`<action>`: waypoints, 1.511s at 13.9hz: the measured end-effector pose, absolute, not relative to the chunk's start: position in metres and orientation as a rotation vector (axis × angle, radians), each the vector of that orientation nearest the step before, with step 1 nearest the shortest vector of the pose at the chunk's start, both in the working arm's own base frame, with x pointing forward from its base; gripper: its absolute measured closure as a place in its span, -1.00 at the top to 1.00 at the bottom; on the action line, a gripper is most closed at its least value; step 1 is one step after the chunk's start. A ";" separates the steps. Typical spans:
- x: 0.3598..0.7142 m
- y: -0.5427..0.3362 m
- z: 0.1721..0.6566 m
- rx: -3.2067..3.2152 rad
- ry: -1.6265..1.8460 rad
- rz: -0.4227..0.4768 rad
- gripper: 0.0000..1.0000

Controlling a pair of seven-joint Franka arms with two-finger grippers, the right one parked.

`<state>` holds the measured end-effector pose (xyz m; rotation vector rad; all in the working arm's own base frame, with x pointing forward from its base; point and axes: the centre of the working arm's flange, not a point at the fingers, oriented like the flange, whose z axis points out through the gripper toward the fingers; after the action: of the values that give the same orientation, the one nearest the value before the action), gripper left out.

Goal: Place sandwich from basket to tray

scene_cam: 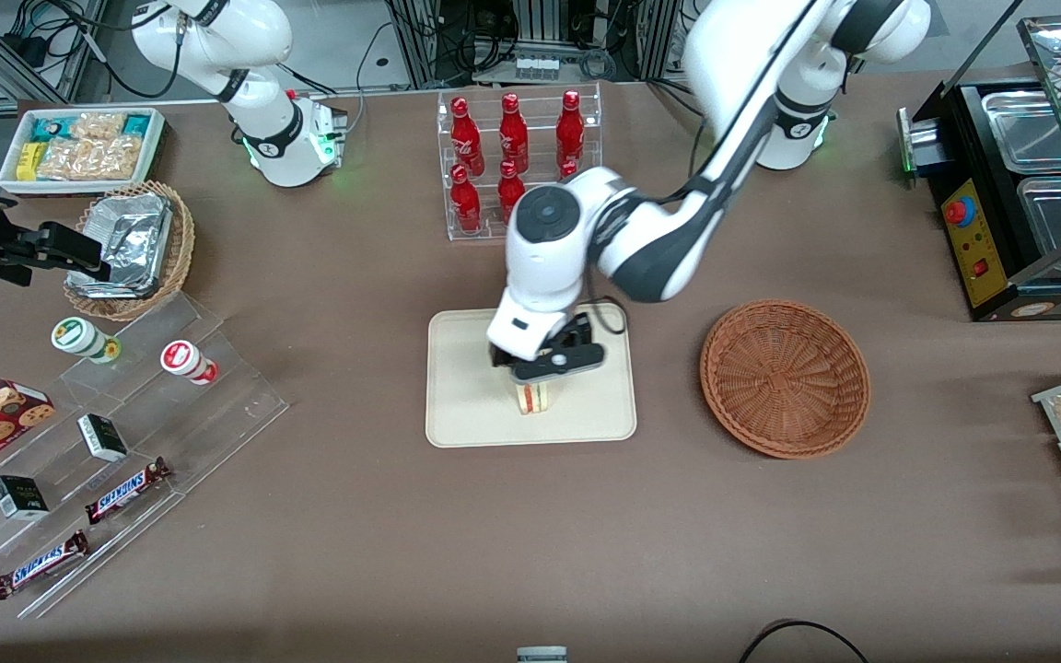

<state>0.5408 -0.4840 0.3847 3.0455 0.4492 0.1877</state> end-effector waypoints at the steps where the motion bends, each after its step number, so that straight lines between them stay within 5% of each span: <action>1: 0.546 -0.468 0.404 3.058 0.487 0.183 1.00; 8: 0.576 -0.330 0.490 3.091 0.728 0.169 1.00; 15: 0.562 -0.146 0.589 3.163 0.391 -0.010 1.00; 21: 0.550 -0.038 0.609 3.137 -0.010 -0.139 1.00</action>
<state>0.5502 -0.0375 0.6089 3.1367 -0.0096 -0.1394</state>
